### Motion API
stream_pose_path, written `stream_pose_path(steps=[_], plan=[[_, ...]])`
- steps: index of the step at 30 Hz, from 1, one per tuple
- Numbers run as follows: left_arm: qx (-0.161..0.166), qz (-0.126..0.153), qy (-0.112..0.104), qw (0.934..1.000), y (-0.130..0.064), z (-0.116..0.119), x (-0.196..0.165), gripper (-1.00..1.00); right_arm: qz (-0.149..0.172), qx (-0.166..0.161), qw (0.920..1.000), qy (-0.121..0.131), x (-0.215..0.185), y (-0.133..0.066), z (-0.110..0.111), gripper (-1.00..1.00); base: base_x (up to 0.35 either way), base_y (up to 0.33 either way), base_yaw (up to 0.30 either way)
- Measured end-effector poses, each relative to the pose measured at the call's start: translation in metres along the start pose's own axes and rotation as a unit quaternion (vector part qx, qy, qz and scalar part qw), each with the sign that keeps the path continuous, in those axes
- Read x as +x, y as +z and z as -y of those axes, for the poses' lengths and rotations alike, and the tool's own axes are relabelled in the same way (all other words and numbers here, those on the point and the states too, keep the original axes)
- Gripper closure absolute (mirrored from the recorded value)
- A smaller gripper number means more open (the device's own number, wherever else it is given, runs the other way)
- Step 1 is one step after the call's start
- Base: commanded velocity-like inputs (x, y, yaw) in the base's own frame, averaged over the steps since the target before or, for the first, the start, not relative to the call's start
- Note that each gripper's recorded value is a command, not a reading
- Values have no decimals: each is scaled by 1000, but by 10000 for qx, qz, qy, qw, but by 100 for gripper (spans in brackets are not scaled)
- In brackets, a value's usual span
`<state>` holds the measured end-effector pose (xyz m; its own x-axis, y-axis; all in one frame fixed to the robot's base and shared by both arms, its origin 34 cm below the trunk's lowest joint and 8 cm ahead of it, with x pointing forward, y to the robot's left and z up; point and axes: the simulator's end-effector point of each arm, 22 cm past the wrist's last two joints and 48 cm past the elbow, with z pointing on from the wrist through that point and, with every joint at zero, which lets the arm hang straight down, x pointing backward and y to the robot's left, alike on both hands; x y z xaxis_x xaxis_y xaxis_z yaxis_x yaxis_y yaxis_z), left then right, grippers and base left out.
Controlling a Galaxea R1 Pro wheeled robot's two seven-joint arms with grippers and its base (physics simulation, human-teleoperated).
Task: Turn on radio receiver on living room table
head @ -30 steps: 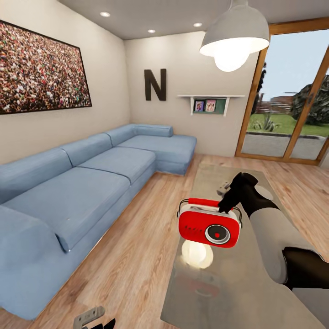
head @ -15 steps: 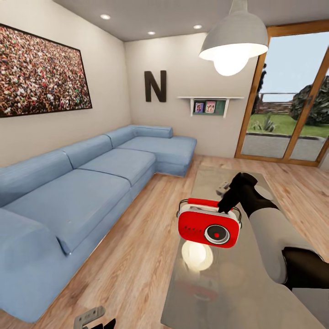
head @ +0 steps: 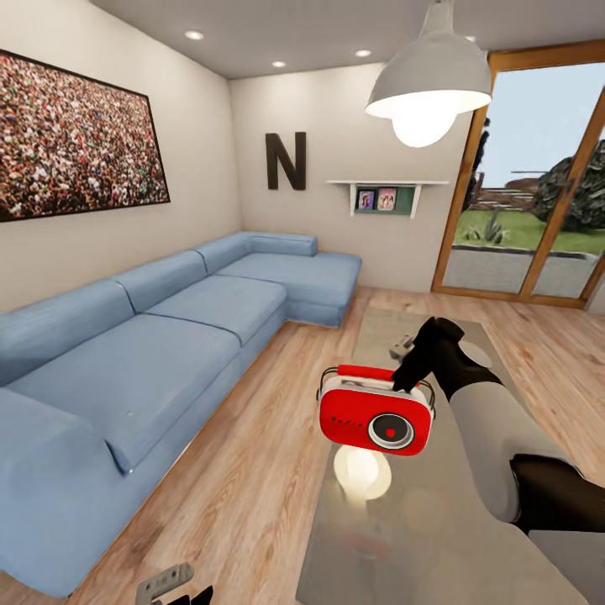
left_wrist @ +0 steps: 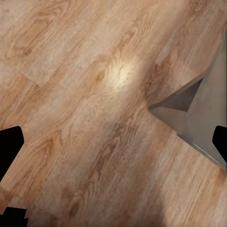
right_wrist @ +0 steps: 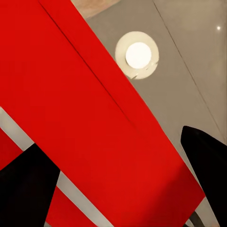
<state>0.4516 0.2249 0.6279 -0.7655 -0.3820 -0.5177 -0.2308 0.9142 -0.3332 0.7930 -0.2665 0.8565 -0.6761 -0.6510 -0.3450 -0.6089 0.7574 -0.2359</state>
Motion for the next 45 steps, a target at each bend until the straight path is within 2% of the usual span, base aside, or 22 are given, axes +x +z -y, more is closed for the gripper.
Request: stream_pose_path(steps=[17, 25, 33, 45], plan=[[-1, -6, 3, 10000, -22, 11, -17, -100, -51, -103, 9999, -41, -13, -21, -2, 100, 0, 0, 0], [0, -9, 1, 10000, -33, 16, -24, -100, -155, -270, 9995, -19, -11, -24, -8, 100, 0, 0, 0], [121, -77, 106, 9998, -42, 35, -25, -100, -149, -299, 9994, -11, -16, -35, -7, 100, 0, 0, 0], [147, -93, 121, 9998, -55, 44, -33, -100, -181, -361, 9992, 3, -20, -49, -6, 100, 0, 0, 0]])
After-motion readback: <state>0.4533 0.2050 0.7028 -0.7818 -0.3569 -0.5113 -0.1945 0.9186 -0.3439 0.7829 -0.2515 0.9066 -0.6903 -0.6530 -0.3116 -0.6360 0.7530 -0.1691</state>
